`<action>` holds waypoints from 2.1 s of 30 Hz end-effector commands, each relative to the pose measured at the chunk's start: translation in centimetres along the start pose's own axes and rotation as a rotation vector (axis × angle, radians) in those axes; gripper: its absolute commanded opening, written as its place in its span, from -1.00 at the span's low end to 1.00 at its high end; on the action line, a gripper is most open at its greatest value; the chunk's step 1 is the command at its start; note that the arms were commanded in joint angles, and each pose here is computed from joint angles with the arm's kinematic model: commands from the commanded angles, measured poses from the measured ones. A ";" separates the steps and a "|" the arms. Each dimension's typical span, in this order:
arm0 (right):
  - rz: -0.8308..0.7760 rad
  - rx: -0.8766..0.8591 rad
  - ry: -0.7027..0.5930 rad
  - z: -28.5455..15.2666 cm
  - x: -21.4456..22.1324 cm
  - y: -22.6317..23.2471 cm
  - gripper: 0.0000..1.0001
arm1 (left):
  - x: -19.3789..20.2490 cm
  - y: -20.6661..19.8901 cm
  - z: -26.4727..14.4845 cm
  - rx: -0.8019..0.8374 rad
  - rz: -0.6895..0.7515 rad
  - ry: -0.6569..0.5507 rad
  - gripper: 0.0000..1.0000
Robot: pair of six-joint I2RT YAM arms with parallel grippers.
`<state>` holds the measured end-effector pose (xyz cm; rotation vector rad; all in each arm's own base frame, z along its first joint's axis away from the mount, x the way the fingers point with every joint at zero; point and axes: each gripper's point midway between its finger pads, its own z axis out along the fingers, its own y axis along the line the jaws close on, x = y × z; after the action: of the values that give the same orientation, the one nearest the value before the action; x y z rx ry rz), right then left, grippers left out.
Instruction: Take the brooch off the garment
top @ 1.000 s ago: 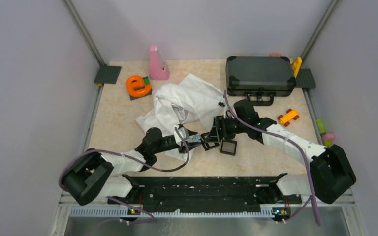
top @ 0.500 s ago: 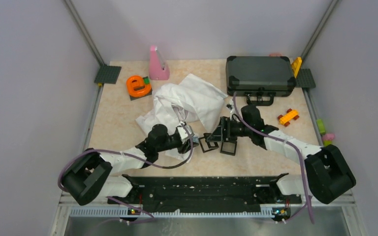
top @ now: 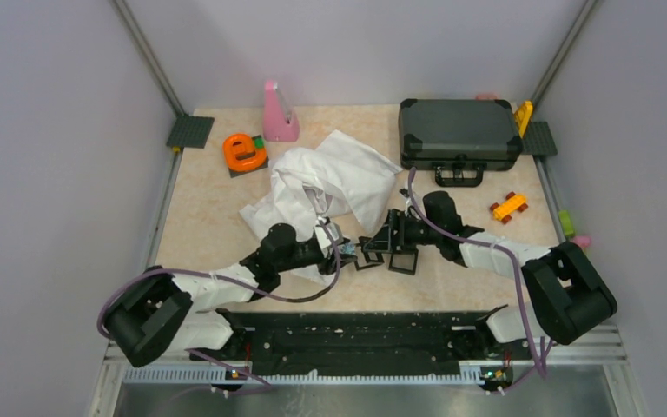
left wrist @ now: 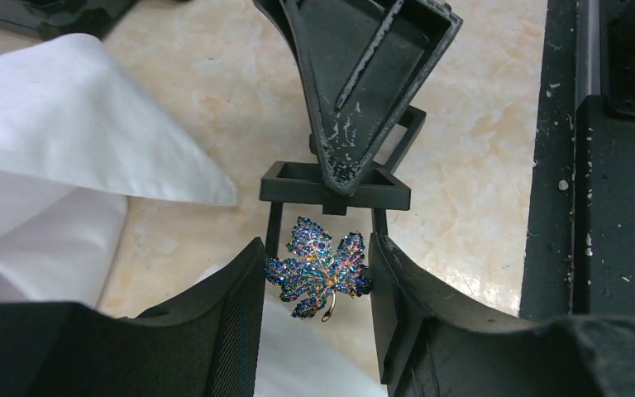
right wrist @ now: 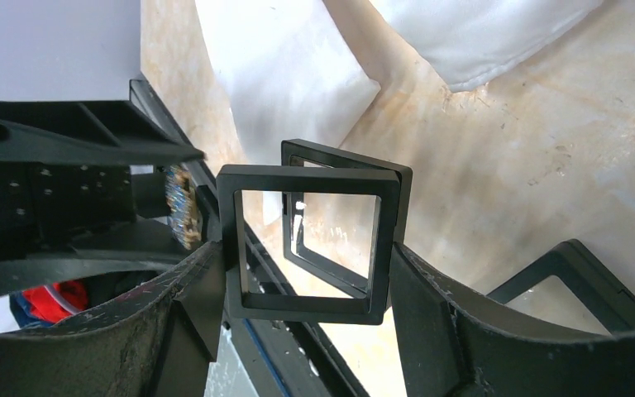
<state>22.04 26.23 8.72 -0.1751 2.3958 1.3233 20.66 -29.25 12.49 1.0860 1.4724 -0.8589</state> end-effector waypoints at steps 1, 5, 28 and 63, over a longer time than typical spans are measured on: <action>-0.039 -0.033 -0.041 0.0 -1.1 0.6 -0.19 | -0.9 -0.3 1.8 0.025 0.036 -0.062 -0.65; -0.044 -0.062 -0.028 -0.2 -0.9 1.3 -0.19 | -0.4 -0.1 2.8 0.015 0.042 -0.073 -0.65; 0.012 -0.239 -0.007 -1.4 -0.4 3.7 -0.21 | 4.0 -0.9 3.4 0.038 0.075 0.065 -0.66; 0.031 -0.202 0.002 -0.5 -0.1 2.2 -0.23 | 2.0 -3.2 5.2 0.175 0.056 -0.004 -0.16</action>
<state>20.03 26.70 9.62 -0.1597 2.3574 1.5934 20.23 -33.27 7.27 1.2415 1.4506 -0.8708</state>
